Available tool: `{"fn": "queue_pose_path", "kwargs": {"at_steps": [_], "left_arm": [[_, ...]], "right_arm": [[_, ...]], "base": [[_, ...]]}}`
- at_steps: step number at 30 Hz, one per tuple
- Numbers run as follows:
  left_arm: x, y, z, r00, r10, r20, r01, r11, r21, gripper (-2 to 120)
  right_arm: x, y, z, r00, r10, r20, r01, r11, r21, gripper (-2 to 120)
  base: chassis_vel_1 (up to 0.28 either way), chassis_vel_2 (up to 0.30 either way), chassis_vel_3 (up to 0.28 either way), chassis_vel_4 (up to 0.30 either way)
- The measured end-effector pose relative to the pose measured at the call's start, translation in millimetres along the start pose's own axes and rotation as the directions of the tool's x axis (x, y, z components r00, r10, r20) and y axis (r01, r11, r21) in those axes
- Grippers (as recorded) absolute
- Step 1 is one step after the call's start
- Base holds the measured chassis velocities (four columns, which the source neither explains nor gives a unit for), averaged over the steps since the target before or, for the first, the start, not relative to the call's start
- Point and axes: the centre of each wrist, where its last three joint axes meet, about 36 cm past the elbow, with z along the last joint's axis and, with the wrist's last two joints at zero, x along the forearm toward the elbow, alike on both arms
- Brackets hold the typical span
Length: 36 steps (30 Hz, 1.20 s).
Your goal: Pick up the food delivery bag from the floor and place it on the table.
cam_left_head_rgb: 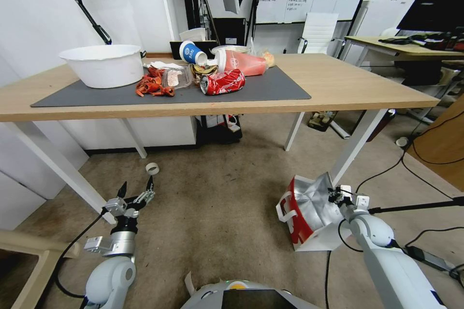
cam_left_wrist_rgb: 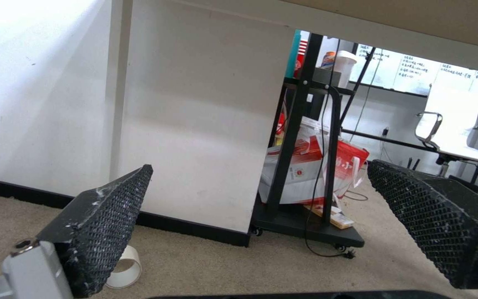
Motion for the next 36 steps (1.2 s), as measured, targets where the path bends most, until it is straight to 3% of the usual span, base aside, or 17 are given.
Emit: {"fn": "queue_pose_path", "kwargs": {"at_steps": [8, 17, 21, 23, 25, 28, 29, 31, 33, 36], "left_arm": [[-2, 4.8, -0.4, 1.0, -0.009, 0.0, 0.009, 1.0, -0.003, 100], [-2, 7.9, -1.0, 1.0, -0.02, 0.004, 0.02, 1.0, 0.001, 100], [-2, 8.0, -1.0, 1.0, -0.02, 0.003, 0.02, 1.0, 0.001, 100], [-3, 8.2, -1.7, 1.0, -0.021, 0.005, 0.021, 1.0, 0.002, 100], [-3, 8.3, -2.0, 1.0, -0.021, 0.006, 0.021, 1.0, 0.001, 100], [-3, 8.6, -4.3, 1.0, -0.023, 0.012, 0.023, 1.0, 0.007, 100], [-3, 8.6, -4.3, 1.0, -0.023, 0.012, 0.023, 1.0, 0.007, 100], [-3, 9.5, -4.8, 1.0, -0.027, 0.015, 0.027, 1.0, 0.011, 100], [-3, 9.7, -4.9, 0.999, -0.028, 0.019, 0.027, 1.0, 0.011, 100], [-3, 9.2, -5.0, 0.999, -0.028, 0.03, 0.028, 0.999, 0.027, 100]], "right_arm": [[49, 47, -68, 0.975, -0.218, 0.05, 0.21, 0.969, 0.128, 0], [86, 83, -99, 0.932, -0.358, 0.053, 0.336, 0.911, 0.241, 0], [102, 95, -110, 0.897, -0.44, 0.044, 0.411, 0.866, 0.286, 0], [107, 99, -119, 0.852, -0.523, 0.007, 0.49, 0.802, 0.343, 0], [108, 100, -122, 0.842, -0.539, -0.002, 0.504, 0.786, 0.358, 0], [110, 102, -138, 0.78, -0.625, -0.038, 0.576, 0.694, 0.432, 0], [110, 102, -138, 0.78, -0.625, -0.038, 0.576, 0.694, 0.432, 0], [109, 102, -146, 0.719, -0.693, -0.053, 0.63, 0.618, 0.471, 0], [108, 102, -147, 0.697, -0.715, -0.054, 0.647, 0.595, 0.477, 0], [108, 103, -147, 0.615, -0.785, -0.075, 0.709, 0.508, 0.49, 0]], "base": [[0.0, 0.0, 0.0, 0.0], [0.0, 0.0, 0.0, 0.0], [0.0, 0.0, 0.0, 0.0], [0.0, 0.0, 0.0, 0.0], [0.0, 0.0, 0.0, 0.0], [0.0, 0.0, 0.0, 0.0], [0.0, 0.0, 0.0, 0.0], [0.0, 0.0, 0.0, 0.0], [0.0, 0.0, 0.0, 0.0], [0.0, 0.0, 0.0, 0.0]]}}
